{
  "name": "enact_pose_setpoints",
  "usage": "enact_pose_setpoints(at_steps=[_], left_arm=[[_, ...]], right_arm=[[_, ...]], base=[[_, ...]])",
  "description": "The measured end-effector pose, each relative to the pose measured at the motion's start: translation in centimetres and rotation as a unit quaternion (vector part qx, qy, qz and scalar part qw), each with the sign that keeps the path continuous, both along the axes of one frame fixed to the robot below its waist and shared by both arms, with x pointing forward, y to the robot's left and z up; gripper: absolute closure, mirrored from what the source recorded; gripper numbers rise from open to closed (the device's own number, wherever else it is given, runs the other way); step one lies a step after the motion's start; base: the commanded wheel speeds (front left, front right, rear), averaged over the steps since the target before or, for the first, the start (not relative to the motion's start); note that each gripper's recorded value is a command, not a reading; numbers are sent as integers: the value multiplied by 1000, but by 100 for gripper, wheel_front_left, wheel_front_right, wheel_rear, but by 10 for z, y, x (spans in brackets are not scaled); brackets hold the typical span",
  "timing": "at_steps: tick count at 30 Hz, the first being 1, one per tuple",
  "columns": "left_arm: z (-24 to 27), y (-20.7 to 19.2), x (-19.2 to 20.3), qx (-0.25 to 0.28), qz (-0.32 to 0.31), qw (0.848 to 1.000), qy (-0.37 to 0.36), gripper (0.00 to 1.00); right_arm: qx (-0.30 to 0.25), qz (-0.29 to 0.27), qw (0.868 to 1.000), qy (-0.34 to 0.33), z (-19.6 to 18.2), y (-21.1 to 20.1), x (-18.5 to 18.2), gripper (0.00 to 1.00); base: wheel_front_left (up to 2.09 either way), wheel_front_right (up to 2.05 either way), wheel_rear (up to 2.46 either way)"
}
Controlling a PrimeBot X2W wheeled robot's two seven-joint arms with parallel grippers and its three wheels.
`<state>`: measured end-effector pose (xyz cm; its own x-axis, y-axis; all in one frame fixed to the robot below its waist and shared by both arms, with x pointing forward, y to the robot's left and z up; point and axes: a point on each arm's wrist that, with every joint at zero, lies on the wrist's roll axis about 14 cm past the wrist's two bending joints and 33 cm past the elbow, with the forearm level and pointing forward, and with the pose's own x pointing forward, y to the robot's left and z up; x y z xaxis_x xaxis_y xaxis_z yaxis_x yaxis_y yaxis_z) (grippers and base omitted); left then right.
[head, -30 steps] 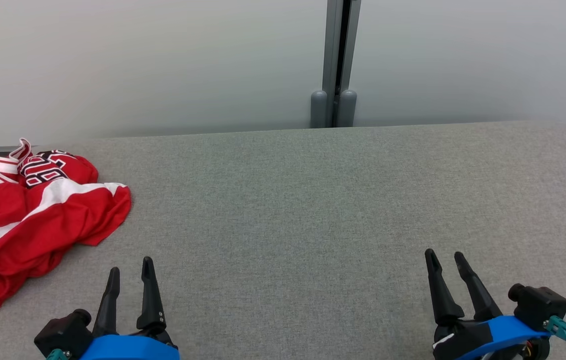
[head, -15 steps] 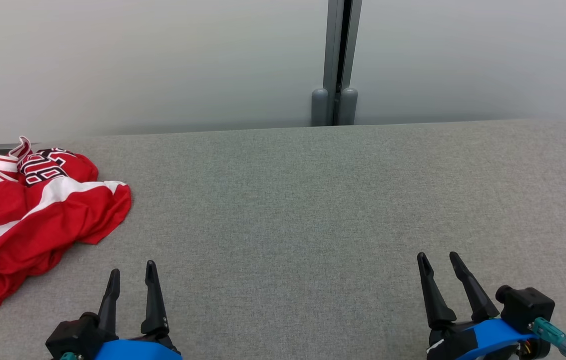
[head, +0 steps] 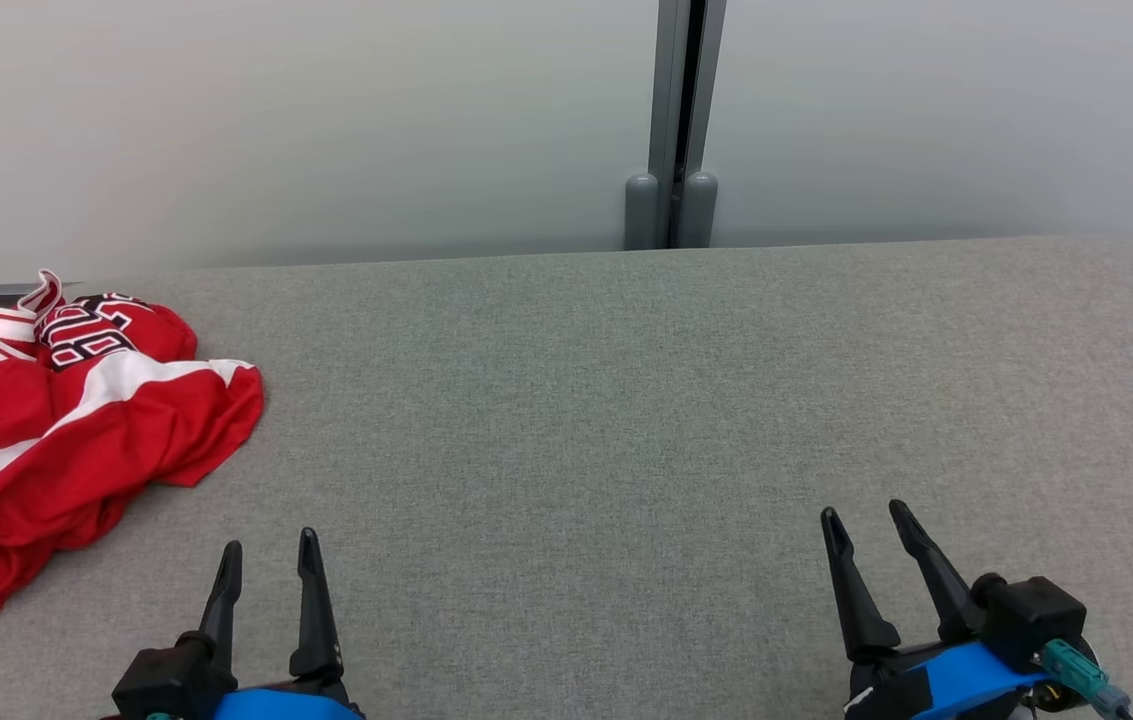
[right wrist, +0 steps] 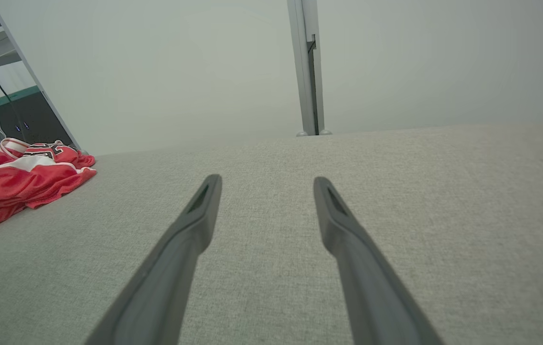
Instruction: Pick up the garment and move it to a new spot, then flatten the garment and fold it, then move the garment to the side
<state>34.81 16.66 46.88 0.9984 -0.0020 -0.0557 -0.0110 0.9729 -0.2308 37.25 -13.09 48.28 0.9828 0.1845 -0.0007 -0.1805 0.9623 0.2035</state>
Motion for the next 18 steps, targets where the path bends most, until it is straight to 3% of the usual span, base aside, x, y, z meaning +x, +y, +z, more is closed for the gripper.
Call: enact_pose_setpoints(at_steps=[18], left_arm=[[-12, 0, -7, 38, -6, 999, 10, 0]], right_arm=[[-51, 21, 998, -19, 2, 9, -2, 0]], base=[[0, 0, 0]])
